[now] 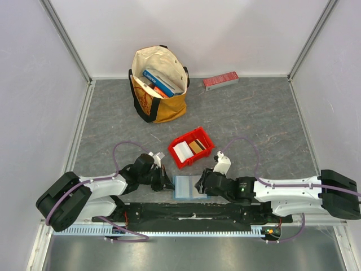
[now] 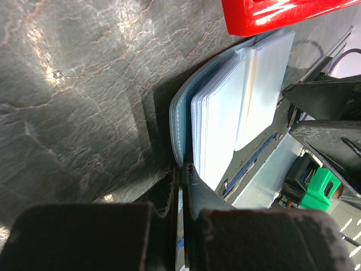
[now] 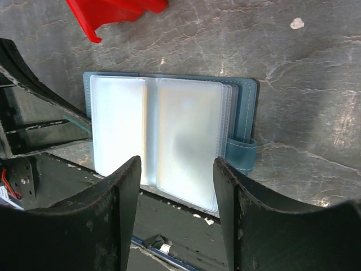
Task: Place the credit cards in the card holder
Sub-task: Turn over the card holder at the center of the board.
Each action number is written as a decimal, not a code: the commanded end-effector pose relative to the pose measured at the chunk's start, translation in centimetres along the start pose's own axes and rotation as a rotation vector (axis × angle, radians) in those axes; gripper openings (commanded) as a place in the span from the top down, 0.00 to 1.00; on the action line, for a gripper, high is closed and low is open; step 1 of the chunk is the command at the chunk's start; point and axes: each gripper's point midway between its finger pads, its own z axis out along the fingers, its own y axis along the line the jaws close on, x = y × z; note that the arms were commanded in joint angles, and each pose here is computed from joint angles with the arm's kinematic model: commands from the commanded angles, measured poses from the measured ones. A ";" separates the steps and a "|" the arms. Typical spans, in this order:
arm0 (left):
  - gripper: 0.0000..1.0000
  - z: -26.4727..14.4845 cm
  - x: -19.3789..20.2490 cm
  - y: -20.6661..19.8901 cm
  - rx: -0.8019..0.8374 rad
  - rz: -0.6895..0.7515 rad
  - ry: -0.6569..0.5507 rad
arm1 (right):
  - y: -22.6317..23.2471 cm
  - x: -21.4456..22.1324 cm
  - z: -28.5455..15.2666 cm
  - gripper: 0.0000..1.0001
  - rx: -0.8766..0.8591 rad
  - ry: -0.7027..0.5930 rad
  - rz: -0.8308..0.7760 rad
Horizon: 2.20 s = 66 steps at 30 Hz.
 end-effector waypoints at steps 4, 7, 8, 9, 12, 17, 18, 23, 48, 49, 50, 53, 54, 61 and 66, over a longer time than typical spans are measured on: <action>0.98 0.2 0.2 2.0 -0.082 -0.012 -0.007 | -0.2 0.4 0.2 0.39 0.036 0.013 0.009; 0.98 0.1 0.2 1.9 -0.079 -0.011 -0.009 | -0.3 0.5 0.2 0.39 0.040 0.019 0.007; 0.98 0.2 0.2 1.9 -0.080 -0.011 -0.010 | -0.2 0.6 0.2 0.38 0.039 0.021 0.005; 0.98 0.1 0.2 1.9 -0.079 -0.011 -0.009 | -0.3 0.7 0.3 0.39 0.044 0.026 0.002; 0.98 0.2 0.2 2.0 -0.081 -0.011 -0.009 | 0.1 0.9 0.4 0.40 0.029 0.037 -0.004; 0.98 0.2 0.2 1.9 -0.079 -0.011 -0.009 | 3.1 0.5 0.1 0.45 -0.102 0.033 -0.018; 0.98 0.2 0.2 1.8 -0.078 -0.009 -0.008 | 3.7 0.3 -0.1 0.46 -0.122 0.026 -0.020; 0.98 0.2 0.2 1.9 -0.079 -0.011 -0.009 | 5.9 -0.5 -0.8 0.46 -0.173 0.008 -0.048; 0.98 0.2 0.2 1.8 -0.075 -0.007 -0.004 | 9.5 1.4 0.5 0.42 -0.250 0.084 -0.133; 0.98 0.2 0.2 1.7 -0.073 -0.005 -0.003 | 9.5 1.3 0.6 0.41 -0.247 0.083 -0.133; 0.98 0.2 0.2 1.8 -0.075 -0.007 -0.004 | 9.5 1.3 0.6 0.41 -0.247 0.081 -0.134; 0.98 0.1 0.2 1.8 -0.076 -0.007 -0.006 | 9.3 1.1 0.5 0.41 -0.241 0.072 -0.132; 0.98 0.1 0.2 1.8 -0.076 -0.007 -0.006 | 9.2 1.0 0.5 0.40 -0.240 0.067 -0.131; 0.98 0.1 0.3 1.9 -0.080 -0.008 -0.003 | 5.2 -1.2 -0.3 0.38 -0.096 -0.031 -0.071; 0.98 0.2 0.2 1.8 -0.081 -0.006 -0.002 | 2.5 -1.3 -1.5 0.37 -0.043 -0.029 -0.031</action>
